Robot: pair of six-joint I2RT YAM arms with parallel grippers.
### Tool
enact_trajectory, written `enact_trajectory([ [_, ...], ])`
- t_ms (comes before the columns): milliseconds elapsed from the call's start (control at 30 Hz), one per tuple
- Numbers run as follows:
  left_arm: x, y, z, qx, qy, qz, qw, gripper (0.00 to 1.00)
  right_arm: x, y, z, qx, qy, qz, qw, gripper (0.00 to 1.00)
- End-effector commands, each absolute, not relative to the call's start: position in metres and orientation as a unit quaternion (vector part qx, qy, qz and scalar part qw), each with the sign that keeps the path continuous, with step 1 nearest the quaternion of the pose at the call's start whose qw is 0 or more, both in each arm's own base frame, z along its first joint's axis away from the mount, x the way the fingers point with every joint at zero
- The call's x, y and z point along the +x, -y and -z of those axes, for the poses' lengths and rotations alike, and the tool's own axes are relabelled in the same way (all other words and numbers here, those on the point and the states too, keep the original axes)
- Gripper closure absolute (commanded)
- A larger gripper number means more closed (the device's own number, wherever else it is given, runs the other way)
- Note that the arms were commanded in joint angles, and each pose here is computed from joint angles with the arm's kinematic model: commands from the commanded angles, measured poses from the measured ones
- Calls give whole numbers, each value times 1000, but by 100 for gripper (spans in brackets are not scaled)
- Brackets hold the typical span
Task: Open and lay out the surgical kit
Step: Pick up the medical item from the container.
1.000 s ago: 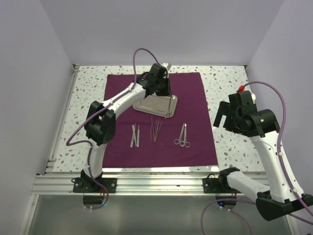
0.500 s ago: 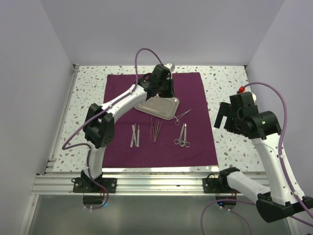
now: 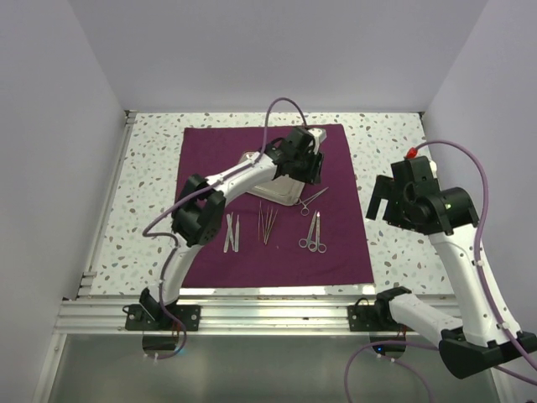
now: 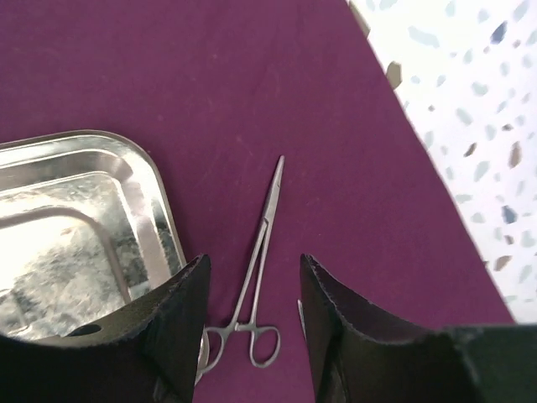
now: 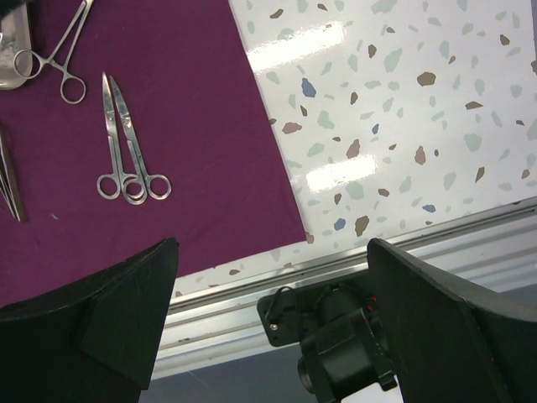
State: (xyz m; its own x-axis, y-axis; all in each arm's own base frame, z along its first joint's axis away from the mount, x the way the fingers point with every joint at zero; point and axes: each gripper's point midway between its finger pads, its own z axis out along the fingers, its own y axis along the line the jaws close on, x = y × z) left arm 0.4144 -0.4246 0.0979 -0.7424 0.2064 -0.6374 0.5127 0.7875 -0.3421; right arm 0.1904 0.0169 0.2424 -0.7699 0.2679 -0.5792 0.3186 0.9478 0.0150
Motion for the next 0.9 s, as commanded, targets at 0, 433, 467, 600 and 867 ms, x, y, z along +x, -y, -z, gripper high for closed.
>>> enact_trajectory([
  [0,418,442,-96,246,-881,254,313,49,183,-8,-242,160,-941,66,291,2],
  [433,415,444,-51,293,-885,208,295,51,181,-4,-239,172,-942,81,277,2],
  [467,415,444,-50,295,-885,208,294,51,182,-4,-240,172,-941,81,279,2],
  [600,409,446,-38,306,-886,211,276,52,184,-5,-237,173,-942,82,276,2],
  [867,396,447,-23,321,-887,214,254,57,181,-3,-232,174,-943,86,272,2],
])
